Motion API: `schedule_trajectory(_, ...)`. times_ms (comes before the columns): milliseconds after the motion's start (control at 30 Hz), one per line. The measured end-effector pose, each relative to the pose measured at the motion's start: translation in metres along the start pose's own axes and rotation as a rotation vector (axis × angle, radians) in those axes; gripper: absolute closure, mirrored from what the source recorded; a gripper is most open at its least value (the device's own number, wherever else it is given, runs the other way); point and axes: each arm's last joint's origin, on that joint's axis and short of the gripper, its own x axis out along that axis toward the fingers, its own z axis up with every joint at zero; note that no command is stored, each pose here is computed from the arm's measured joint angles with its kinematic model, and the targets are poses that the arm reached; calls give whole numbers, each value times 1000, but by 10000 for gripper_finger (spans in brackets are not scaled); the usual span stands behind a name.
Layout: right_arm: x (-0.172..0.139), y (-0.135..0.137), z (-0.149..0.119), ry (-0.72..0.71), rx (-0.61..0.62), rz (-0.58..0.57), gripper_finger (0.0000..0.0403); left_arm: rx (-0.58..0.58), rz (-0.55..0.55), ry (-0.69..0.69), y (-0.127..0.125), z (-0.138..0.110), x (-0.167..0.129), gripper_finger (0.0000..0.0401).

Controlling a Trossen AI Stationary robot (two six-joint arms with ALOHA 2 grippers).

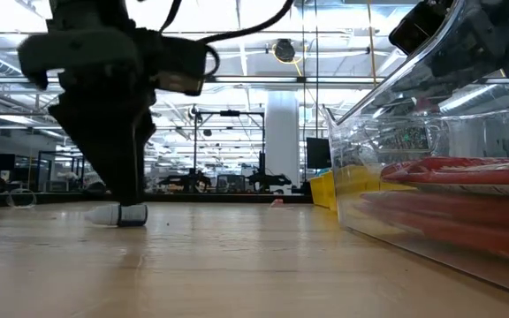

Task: Pick & Place Food Item
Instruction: Put the blue food coloring bottle into the bottom yellow bin

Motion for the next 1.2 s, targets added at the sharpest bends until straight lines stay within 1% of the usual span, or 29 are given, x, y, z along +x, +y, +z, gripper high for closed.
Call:
schedule_trajectory(400,0,0,0,0,0,0,207,-112,52,55,12,-17,14,162)
schedule_trajectory(533,0,0,0,0,0,0,207,-73,44,70,12,-20,15,163)
schedule_trajectory(600,0,0,0,0,0,0,207,-41,38,75,11,-21,14,172)
schedule_trajectory(700,0,0,0,0,0,0,207,-11,35,79,11,-22,14,206)
schedule_trajectory(833,0,0,0,0,0,0,207,9,39,76,12,-21,15,273)
schedule_trajectory(967,0,0,1,-6,0,0,207,132,50,62,17,-16,15,334)
schedule_trajectory(1033,0,0,4,-39,1,3,207,209,86,41,20,-11,15,349)
schedule_trajectory(1067,0,1,6,-65,10,3,207,244,129,19,23,-7,14,349)
schedule_trajectory(1133,1,0,11,-122,55,-17,207,308,247,-42,30,3,13,349)
schedule_trajectory(1200,4,-2,13,-162,126,-85,207,373,387,-131,34,17,6,342)
